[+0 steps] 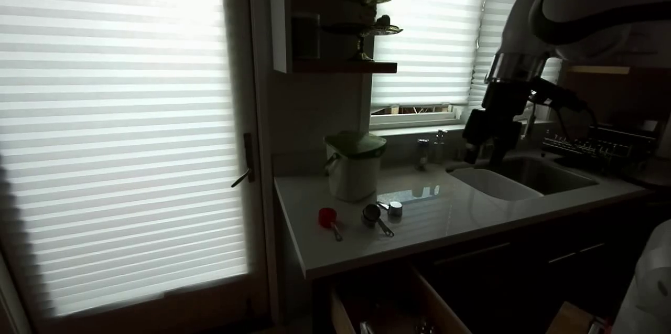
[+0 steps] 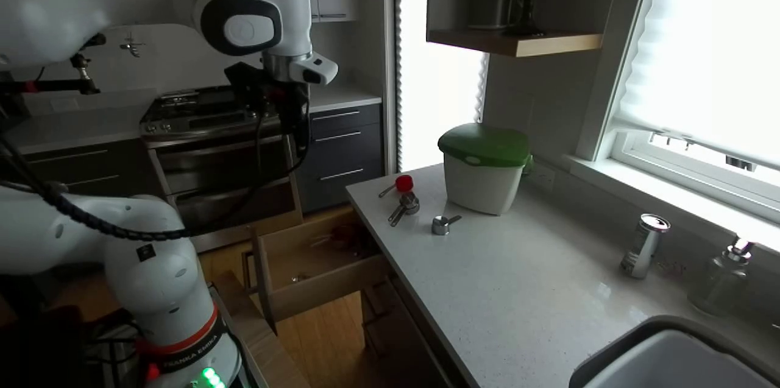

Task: Put the two measuring cups in the middle inside the orange measuring cup

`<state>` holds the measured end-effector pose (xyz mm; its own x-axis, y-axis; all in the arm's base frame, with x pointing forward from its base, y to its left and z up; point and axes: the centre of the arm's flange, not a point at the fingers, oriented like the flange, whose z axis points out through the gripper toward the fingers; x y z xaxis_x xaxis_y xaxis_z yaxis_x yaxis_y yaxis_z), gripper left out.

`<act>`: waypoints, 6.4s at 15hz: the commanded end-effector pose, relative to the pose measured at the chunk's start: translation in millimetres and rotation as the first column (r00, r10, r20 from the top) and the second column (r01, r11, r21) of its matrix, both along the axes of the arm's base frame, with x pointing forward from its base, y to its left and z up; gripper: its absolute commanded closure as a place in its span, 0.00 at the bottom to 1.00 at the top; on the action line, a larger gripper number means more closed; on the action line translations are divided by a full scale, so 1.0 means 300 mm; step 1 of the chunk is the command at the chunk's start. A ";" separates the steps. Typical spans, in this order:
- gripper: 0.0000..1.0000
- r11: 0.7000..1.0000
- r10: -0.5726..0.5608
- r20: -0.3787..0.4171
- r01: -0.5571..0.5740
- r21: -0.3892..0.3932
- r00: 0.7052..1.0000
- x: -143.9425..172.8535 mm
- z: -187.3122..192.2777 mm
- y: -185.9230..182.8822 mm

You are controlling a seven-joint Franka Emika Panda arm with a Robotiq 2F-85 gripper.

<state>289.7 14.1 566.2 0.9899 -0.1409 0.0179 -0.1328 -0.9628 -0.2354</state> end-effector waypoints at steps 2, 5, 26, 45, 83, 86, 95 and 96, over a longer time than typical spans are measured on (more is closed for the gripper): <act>0.00 0.981 -0.195 -0.029 0.195 -0.025 0.980 0.170 -0.073 0.218; 0.00 0.941 -0.337 -0.081 0.333 -0.057 0.938 0.231 -0.148 0.341; 0.00 0.855 -0.471 -0.018 0.452 -0.255 0.882 0.575 -0.381 0.418; 0.00 0.897 -0.186 0.222 0.257 -0.359 0.957 0.828 -0.859 0.156; 0.95 0.930 0.111 0.266 -0.005 -0.369 0.958 0.850 -0.957 0.096; 0.95 0.926 0.110 0.295 0.011 -0.378 0.949 0.848 -0.872 0.106; 0.95 0.891 0.205 0.277 -0.062 -0.449 0.939 0.955 -0.648 0.363; 0.95 0.880 0.199 0.242 -0.064 -0.472 0.950 0.976 -0.638 0.414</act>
